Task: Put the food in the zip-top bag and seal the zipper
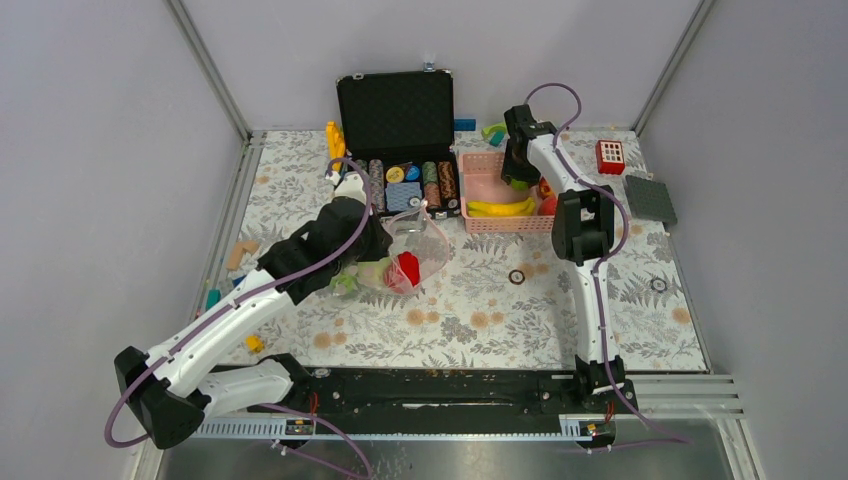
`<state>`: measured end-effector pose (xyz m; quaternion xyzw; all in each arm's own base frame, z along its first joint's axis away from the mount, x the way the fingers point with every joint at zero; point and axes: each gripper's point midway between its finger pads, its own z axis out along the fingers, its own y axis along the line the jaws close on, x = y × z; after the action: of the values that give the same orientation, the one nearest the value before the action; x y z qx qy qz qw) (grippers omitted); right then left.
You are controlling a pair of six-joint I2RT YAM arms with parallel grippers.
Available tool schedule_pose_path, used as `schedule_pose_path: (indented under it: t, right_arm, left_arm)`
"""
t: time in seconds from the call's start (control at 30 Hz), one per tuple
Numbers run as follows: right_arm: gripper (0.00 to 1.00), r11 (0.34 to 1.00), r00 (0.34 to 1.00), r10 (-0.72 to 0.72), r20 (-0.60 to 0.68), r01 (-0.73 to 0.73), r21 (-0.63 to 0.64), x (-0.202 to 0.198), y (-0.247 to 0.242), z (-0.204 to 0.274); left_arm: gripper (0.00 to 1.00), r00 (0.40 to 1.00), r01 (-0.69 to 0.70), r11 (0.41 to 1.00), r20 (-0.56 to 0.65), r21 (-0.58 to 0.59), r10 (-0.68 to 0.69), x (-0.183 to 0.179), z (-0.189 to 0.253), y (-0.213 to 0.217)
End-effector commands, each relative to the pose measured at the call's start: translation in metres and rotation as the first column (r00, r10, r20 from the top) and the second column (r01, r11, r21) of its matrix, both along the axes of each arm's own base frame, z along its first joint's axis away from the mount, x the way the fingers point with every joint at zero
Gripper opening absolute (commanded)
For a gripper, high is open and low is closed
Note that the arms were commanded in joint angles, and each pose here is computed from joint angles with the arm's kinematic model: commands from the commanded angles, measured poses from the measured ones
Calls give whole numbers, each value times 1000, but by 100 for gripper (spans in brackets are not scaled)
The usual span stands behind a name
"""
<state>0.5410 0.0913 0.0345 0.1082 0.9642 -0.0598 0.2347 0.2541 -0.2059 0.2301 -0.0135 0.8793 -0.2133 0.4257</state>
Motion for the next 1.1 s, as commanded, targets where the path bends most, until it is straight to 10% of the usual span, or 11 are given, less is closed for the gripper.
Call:
schedule_pose_path:
  t: [0.0,0.47,0.73,1.07]
  right_arm:
    - [45,1000,999,-15,43,15,5,5,-1,13]
    - [39,949,900,128,417,-233,212,-41,32,133]
    - [39,588,736,273,620,-638,498,-129,121,202]
    - [41,245,475,454,754,-880,407,-263,204,244]
  left_arm:
    - [0,999,-14,998,49,-56,17,6,20,-3]
    - [0,998,13,995,58,-94,-7,-3,23,-4]
    - [0,998,24,995,66,-101,-17,-1,27,-7]
    - [0,997,27,994,74,-108,-19,1,34,-9]
